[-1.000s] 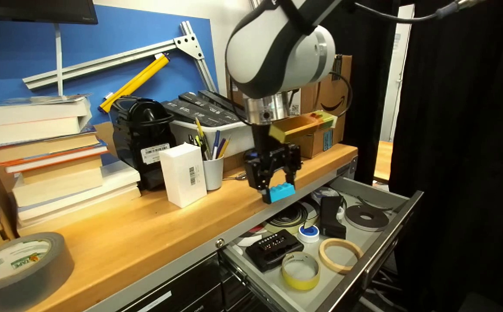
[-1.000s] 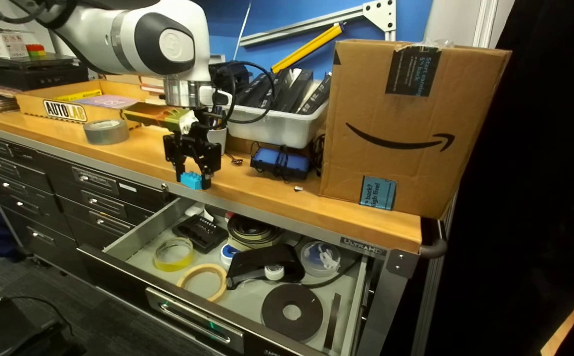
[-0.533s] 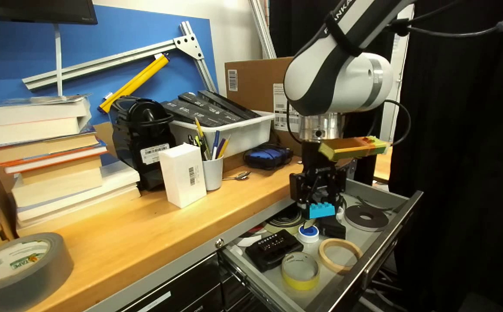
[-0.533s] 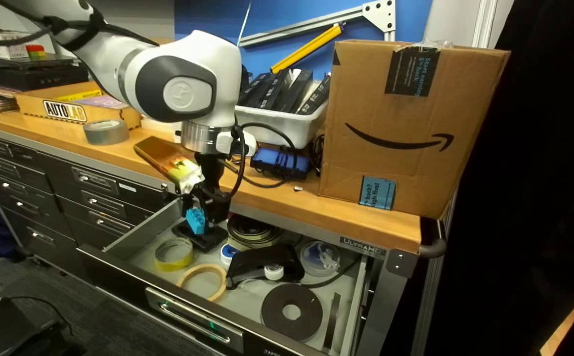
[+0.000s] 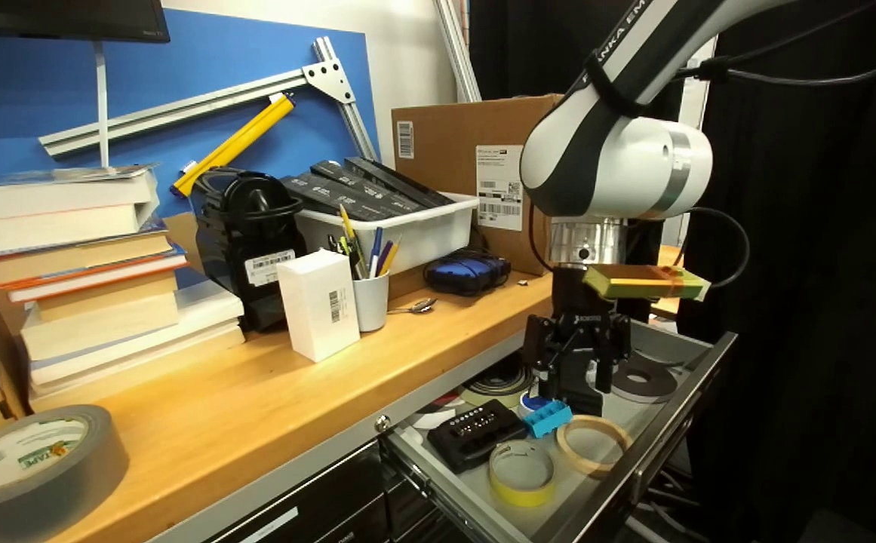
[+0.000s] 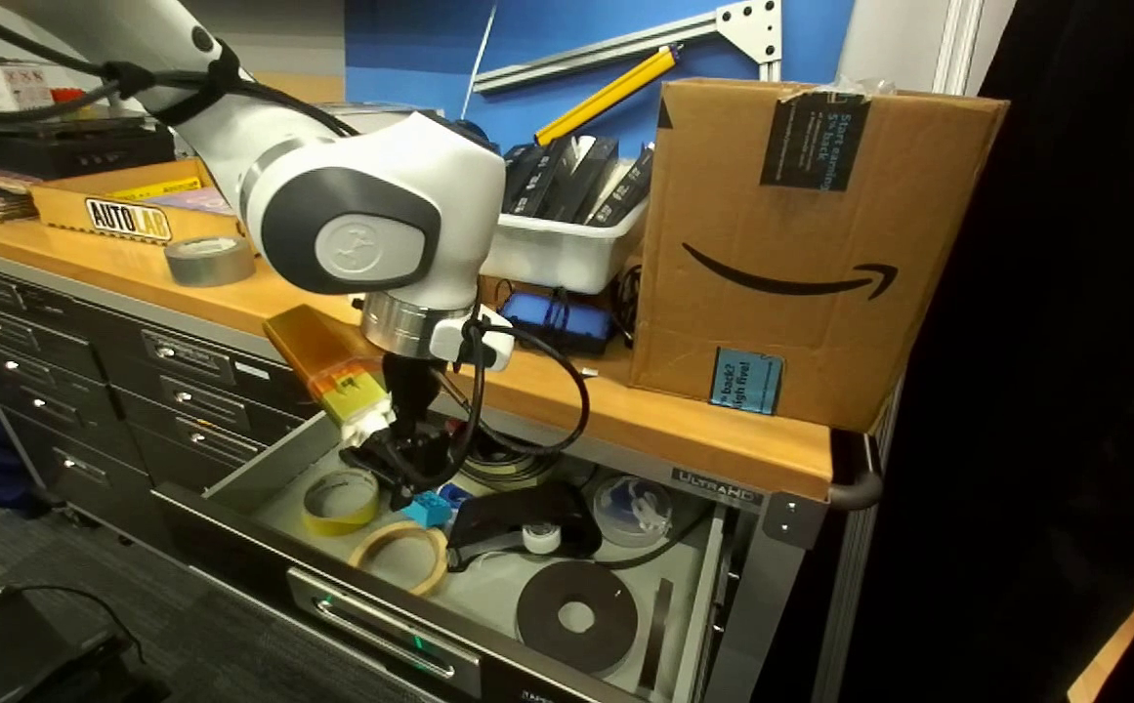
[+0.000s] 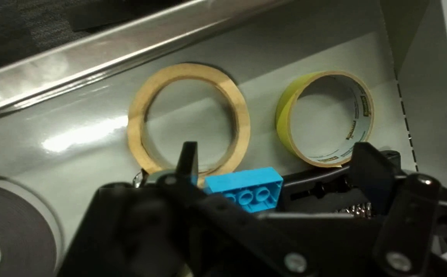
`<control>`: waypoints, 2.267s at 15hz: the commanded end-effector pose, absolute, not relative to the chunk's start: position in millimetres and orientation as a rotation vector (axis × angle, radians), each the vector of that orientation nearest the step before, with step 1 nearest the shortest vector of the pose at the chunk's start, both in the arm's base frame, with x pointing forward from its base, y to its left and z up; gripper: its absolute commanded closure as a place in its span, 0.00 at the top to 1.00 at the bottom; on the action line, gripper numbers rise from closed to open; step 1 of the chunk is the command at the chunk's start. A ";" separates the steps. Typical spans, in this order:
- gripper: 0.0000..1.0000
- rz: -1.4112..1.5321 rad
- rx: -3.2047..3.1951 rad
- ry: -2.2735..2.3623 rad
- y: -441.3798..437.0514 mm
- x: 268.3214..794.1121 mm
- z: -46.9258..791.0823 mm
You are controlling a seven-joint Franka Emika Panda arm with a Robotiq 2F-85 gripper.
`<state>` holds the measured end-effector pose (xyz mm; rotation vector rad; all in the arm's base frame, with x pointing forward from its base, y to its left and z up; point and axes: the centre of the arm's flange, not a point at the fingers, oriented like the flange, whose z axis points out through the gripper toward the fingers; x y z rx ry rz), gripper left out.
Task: Pick up the blue block from the countertop, put it in the drawer and close the drawer.
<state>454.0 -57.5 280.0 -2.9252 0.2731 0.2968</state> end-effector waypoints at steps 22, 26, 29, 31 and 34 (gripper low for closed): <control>1.00 0.380 -2.813 0.697 -141.2 382.1 203.1; 1.00 0.073 -2.875 0.743 -111.8 420.9 211.5; 1.00 -0.180 -2.901 0.749 -78.3 447.7 218.6; 1.00 -0.356 -2.918 0.735 -57.1 462.3 221.4; 1.00 -0.619 -2.909 0.728 -34.7 469.1 228.9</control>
